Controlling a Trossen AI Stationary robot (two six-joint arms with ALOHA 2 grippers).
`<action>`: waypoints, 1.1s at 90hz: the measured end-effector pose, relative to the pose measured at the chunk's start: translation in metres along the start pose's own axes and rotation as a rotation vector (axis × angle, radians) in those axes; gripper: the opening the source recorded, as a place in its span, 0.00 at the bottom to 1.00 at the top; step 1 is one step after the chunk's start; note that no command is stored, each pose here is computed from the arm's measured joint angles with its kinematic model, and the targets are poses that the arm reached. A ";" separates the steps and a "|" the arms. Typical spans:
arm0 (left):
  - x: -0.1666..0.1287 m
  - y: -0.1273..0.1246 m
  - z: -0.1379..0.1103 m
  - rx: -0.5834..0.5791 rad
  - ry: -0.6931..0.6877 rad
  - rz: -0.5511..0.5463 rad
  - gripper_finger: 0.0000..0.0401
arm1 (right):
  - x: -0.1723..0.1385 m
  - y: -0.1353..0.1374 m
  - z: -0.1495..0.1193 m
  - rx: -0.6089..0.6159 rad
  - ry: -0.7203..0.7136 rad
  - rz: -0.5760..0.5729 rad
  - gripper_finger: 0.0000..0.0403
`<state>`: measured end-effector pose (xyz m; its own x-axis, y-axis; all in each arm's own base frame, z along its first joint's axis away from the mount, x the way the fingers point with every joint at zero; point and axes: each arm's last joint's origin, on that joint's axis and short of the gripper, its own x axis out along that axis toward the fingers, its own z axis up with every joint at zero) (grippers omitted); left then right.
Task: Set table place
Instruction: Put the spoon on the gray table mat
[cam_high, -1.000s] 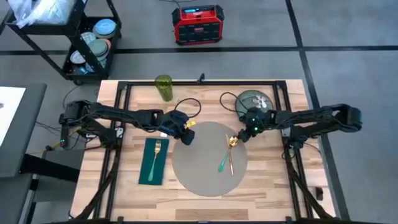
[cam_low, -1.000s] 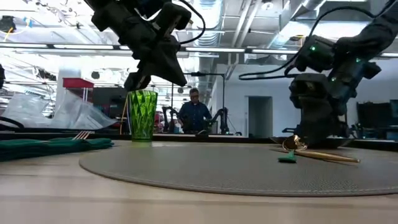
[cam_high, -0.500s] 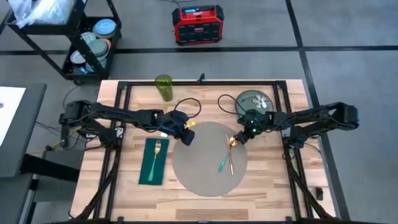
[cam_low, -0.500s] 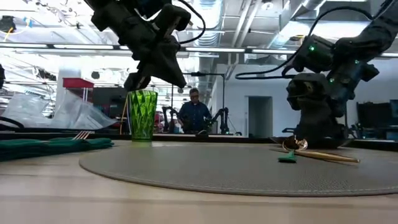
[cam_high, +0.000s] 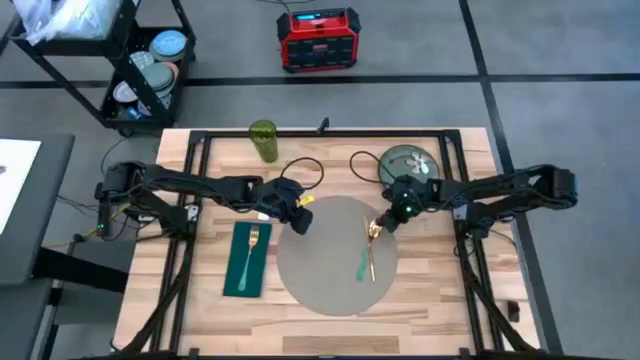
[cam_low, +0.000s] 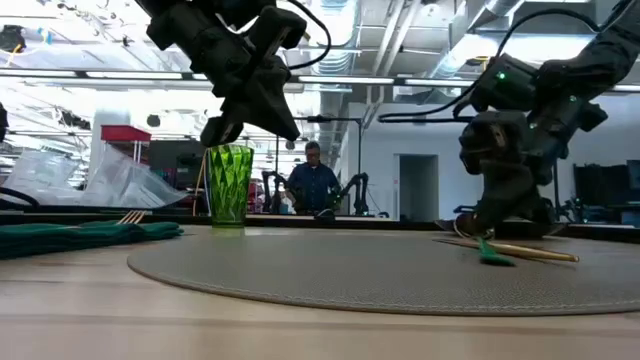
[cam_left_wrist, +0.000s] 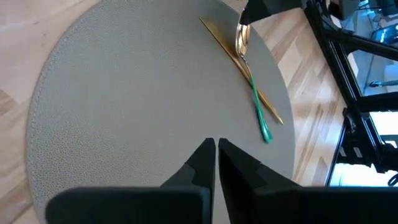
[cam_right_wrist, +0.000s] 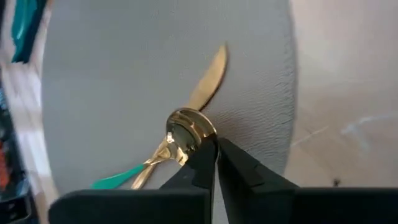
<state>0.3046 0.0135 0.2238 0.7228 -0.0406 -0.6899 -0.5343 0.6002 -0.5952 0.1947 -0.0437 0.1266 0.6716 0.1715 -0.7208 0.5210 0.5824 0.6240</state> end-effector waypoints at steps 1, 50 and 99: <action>0.000 0.000 0.000 0.000 0.000 0.000 0.00 | 0.000 0.000 0.000 -0.001 0.002 0.006 0.00; 0.000 0.000 0.000 0.015 0.001 0.000 0.00 | -0.040 0.009 0.013 -0.001 0.109 0.111 0.00; 0.000 0.001 0.000 0.048 0.005 0.006 0.00 | -0.050 -0.013 0.015 -0.083 0.220 -0.005 0.00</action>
<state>0.3041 0.0136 0.2232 0.7171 -0.0410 -0.6957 -0.5168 0.6384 -0.5704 0.1624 -0.0718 0.1592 0.5333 0.3323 -0.7779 0.4730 0.6452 0.5999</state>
